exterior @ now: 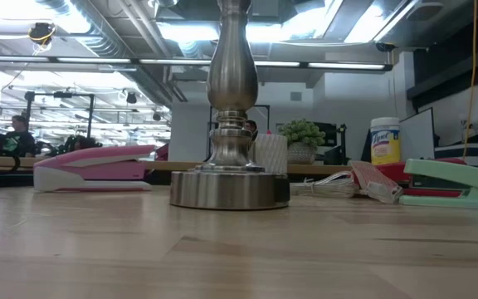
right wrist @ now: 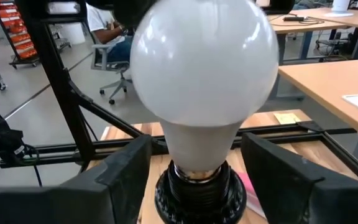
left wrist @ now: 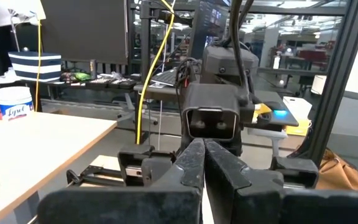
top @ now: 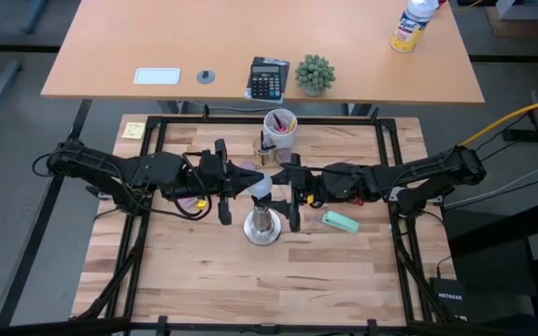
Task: Screw lightbulb
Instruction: Insert the lightbulb into the lamp socket
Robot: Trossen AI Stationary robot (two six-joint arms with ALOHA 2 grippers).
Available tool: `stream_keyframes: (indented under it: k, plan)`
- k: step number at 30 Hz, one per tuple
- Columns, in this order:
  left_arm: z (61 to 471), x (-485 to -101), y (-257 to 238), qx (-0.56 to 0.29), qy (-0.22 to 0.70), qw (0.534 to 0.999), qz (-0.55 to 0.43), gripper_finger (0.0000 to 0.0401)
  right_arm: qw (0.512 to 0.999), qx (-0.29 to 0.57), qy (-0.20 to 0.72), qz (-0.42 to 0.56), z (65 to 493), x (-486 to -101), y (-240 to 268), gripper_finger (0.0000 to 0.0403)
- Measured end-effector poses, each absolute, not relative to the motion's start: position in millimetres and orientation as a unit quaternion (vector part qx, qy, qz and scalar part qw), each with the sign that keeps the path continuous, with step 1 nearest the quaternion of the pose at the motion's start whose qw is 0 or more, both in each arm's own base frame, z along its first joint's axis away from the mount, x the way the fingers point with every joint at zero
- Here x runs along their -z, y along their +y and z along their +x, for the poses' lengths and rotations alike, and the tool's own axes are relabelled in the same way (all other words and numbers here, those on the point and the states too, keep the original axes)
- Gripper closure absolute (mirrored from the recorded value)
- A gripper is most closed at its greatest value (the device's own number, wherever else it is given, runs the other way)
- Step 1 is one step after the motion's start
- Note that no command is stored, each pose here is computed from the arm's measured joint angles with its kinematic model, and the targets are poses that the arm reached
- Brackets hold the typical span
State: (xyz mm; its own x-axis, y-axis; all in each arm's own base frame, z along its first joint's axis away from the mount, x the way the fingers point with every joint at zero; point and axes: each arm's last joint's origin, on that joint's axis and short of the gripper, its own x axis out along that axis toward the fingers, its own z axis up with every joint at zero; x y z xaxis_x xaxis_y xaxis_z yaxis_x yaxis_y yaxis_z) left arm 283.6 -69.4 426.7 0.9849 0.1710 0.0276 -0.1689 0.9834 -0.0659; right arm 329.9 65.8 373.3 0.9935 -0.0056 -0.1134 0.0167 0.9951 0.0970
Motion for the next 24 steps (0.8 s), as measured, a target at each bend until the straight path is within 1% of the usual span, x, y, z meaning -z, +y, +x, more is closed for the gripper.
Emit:
stream_keyframes:
  k: [12,24]
  plan:
    - [283.6,-426.7,-69.4,-0.085,-0.016,0.996,-0.032,0.0400,0.998,0.007,0.052,0.038,325.7,-377.7,65.0,0.0146]
    - [283.7,-426.5,-69.4,-0.085,-0.016,0.996,-0.032,0.0400,0.996,-0.007,0.082,0.031,317.3,-377.2,68.7,0.0146]
